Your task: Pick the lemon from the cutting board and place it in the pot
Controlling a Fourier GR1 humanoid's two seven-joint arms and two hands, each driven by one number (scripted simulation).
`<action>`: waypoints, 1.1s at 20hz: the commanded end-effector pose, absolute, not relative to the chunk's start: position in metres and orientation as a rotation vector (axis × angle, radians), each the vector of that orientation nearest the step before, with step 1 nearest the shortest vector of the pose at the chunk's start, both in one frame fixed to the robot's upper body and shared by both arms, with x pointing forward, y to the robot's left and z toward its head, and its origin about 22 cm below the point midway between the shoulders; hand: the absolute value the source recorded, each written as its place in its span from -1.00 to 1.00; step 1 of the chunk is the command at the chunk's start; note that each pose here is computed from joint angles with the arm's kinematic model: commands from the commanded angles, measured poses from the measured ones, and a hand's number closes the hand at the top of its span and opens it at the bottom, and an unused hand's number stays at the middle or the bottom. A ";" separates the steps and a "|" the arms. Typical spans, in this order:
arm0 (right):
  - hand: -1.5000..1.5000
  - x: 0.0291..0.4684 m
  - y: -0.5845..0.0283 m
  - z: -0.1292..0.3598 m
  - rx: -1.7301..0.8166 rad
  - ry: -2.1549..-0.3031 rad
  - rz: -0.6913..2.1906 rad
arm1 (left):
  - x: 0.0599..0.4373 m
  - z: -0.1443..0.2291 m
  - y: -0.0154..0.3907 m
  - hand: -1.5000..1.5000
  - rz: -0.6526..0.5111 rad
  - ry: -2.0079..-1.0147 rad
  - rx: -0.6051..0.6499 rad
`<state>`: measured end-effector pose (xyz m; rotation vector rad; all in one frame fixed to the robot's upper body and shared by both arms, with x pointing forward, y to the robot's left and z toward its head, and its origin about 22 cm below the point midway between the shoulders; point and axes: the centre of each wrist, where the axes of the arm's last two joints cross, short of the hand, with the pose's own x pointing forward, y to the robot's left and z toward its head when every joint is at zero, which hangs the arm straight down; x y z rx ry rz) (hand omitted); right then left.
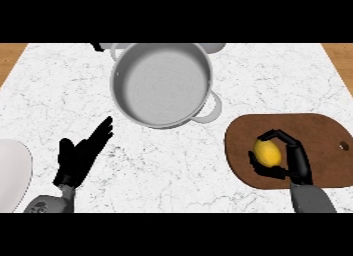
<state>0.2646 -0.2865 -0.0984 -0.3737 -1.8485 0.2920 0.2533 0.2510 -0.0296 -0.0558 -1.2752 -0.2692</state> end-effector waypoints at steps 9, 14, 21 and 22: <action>1.00 0.242 -0.197 -0.020 -0.675 -1.931 0.378 | 0.270 -0.015 0.250 0.00 -0.263 -1.284 -0.060; 1.00 0.247 -0.174 0.033 -0.798 -1.942 0.422 | 0.259 -0.036 0.241 0.00 -0.274 -1.264 -0.064; 1.00 0.278 -0.120 0.110 -0.902 -1.854 0.515 | 0.248 -0.015 0.252 0.00 -0.268 -1.271 -0.073; 1.00 0.285 -0.109 0.118 -0.906 -1.853 0.563 | 0.253 -0.013 0.253 0.00 -0.283 -1.270 -0.071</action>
